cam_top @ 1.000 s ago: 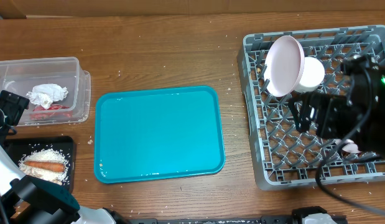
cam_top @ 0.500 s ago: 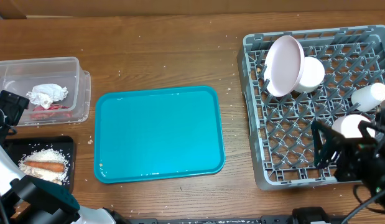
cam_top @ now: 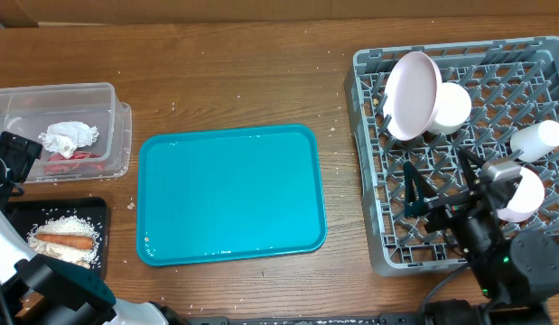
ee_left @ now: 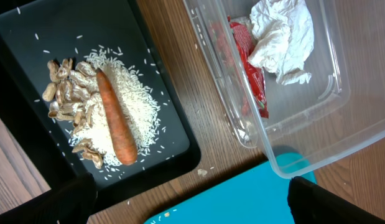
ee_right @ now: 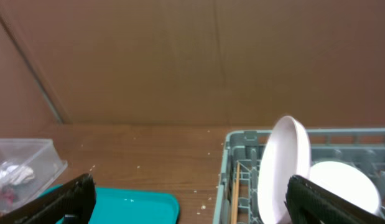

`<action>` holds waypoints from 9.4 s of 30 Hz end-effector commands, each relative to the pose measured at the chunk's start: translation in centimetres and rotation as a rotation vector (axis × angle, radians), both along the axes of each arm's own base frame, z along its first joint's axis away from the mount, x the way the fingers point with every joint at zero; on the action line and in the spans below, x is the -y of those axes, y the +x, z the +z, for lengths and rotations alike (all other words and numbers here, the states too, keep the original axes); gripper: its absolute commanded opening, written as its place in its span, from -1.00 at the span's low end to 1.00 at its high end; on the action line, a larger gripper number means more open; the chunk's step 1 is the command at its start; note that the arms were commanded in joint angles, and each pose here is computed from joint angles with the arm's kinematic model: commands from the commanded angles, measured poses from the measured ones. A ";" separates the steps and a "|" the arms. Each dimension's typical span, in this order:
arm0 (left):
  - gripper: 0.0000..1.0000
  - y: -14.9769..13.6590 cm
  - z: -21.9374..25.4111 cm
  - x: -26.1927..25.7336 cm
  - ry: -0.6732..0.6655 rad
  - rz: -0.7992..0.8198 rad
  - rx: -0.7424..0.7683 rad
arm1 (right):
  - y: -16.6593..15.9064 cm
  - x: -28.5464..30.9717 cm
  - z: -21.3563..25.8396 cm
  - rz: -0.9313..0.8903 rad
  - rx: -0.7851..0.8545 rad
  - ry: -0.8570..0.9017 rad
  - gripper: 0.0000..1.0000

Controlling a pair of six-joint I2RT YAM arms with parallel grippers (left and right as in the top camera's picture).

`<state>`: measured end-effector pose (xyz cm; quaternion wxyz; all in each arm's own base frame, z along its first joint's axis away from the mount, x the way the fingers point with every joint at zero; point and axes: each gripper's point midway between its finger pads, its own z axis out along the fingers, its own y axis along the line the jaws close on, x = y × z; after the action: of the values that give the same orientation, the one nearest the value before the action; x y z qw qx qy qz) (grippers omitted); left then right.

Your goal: Sort waste into correct bins and load items into the dishwasher

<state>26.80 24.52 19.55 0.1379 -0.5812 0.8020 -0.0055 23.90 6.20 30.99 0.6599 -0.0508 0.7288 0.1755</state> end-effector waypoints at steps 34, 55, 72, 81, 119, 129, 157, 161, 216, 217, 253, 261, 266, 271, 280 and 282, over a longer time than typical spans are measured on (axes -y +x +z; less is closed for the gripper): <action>1.00 0.0 -0.3 -0.1 -0.001 -0.009 -0.011 | -0.3 3.7 -6.9 -0.211 0.334 0.051 1.00; 1.00 0.0 -0.3 -0.1 -0.002 -0.009 -0.010 | 0.6 3.6 -14.0 -0.211 0.046 -0.002 1.00; 1.00 0.0 -0.3 -0.1 -0.001 -0.009 -0.010 | 0.6 3.6 -14.0 -0.211 0.046 -0.002 1.00; 0.99 0.0 -0.3 -0.1 -0.001 -0.009 -0.010 | 0.6 3.6 -14.0 -0.211 0.046 -0.002 1.00; 1.00 -3.4 0.2 6.4 -0.257 -0.033 -0.080 | 0.6 3.6 -14.0 -0.211 0.046 -0.002 1.00; 0.99 1.5 3.6 11.7 -0.180 -0.261 0.091 | 0.6 3.6 -14.0 -0.211 0.046 -0.002 1.00; 1.00 1.6 8.4 24.7 0.573 -1.054 0.851 | 0.6 3.6 -14.0 -0.211 0.046 -0.002 1.00; 1.00 1.5 7.7 26.0 0.737 -1.089 0.996 | 0.6 3.6 -14.0 -0.211 0.046 -0.002 1.00; 1.00 -2.2 -3.9 23.2 0.759 -0.795 1.048 | 0.6 3.6 -14.0 -0.211 0.046 -0.002 1.00; 1.00 -2.2 -3.8 23.2 0.759 -0.795 1.048 | 0.6 3.6 -14.0 -0.211 0.046 -0.002 1.00; 1.00 -2.2 -3.9 23.2 0.759 -0.795 1.048 | 0.7 6.2 -14.0 -0.323 0.047 -0.015 1.00; 1.00 -2.2 -3.9 23.2 0.759 -0.795 1.048 | 0.7 6.0 -14.0 -0.314 0.047 -0.015 1.00; 1.00 -2.2 -3.8 23.2 0.759 -0.795 1.048 | 0.7 5.9 -14.0 -0.311 0.047 -0.015 1.00; 1.00 -2.2 -3.9 23.2 0.759 -0.795 1.048 | 0.7 5.9 -14.0 -0.311 0.047 -0.015 1.00; 0.99 -2.2 -3.9 23.2 0.759 -0.795 1.048 | 0.7 5.9 -14.0 -0.311 0.047 -0.015 1.00; 1.00 -2.2 -3.9 23.2 0.759 -0.795 1.048 | 0.7 5.9 -14.0 -0.311 0.047 -0.015 1.00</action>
<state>24.60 1.43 15.74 0.6782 -0.0821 0.7286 -0.0504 24.63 0.26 17.16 0.6943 0.0552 0.7144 0.0674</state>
